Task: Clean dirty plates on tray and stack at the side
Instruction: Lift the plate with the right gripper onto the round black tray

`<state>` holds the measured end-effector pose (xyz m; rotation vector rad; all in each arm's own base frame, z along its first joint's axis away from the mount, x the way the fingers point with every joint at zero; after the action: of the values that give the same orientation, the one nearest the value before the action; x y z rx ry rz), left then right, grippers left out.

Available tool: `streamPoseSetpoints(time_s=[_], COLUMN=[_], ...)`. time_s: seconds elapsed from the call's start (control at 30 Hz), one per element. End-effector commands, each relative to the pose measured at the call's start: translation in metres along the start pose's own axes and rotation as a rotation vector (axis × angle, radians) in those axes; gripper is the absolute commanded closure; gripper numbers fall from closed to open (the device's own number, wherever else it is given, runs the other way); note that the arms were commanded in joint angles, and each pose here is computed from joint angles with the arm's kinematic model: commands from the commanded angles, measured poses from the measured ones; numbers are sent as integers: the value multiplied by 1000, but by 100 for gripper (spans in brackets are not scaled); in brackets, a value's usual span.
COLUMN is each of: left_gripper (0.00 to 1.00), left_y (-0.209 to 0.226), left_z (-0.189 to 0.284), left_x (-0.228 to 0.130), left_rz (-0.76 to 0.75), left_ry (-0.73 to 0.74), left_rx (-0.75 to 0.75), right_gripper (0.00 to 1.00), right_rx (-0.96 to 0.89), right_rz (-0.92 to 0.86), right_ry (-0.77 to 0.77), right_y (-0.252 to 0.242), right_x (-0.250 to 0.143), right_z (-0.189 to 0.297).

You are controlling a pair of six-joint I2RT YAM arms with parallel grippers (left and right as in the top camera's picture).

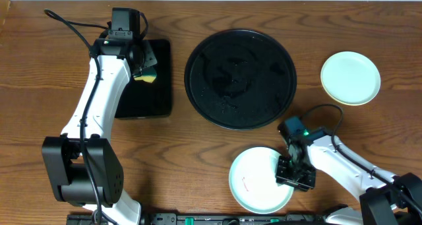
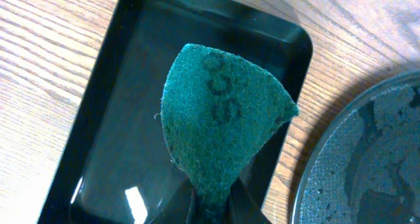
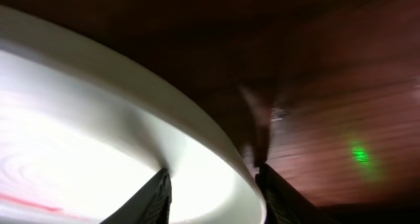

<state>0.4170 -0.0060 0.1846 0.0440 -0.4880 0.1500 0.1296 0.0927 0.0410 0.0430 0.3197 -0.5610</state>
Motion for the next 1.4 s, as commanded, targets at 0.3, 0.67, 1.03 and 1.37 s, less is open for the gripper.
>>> streamPoseSetpoints(time_s=[0.3, 0.67, 1.03, 1.37], left_gripper=[92, 92, 92, 92], left_y=[0, 0, 0, 0], left_z=[-7, -7, -7, -7], left_x=[-4, -4, -4, -4], left_rz=[5, 5, 5, 5], left_ry=[21, 21, 21, 22], left_rx=[-2, -2, -2, -2], right_gripper=[99, 99, 99, 99], right_rx=[55, 176, 374, 480], right_rz=[-6, 235, 111, -60], right_ry=[25, -80, -406, -485], right_y=[17, 69, 102, 125], right_x=[-6, 3, 64, 144], right_z=[3, 85, 166, 153])
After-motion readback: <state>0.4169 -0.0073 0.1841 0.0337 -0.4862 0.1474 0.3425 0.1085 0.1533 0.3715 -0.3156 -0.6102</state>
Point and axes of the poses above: each gripper's point midway between its finger pads, its own z axis back along the fingers, its own y axis along the line the jaws close on, x = y × z, the point moved 5 cm from there along z, back along the fingers, and after that the axes turned 15 degrees about -z, right-handed, at the moved point
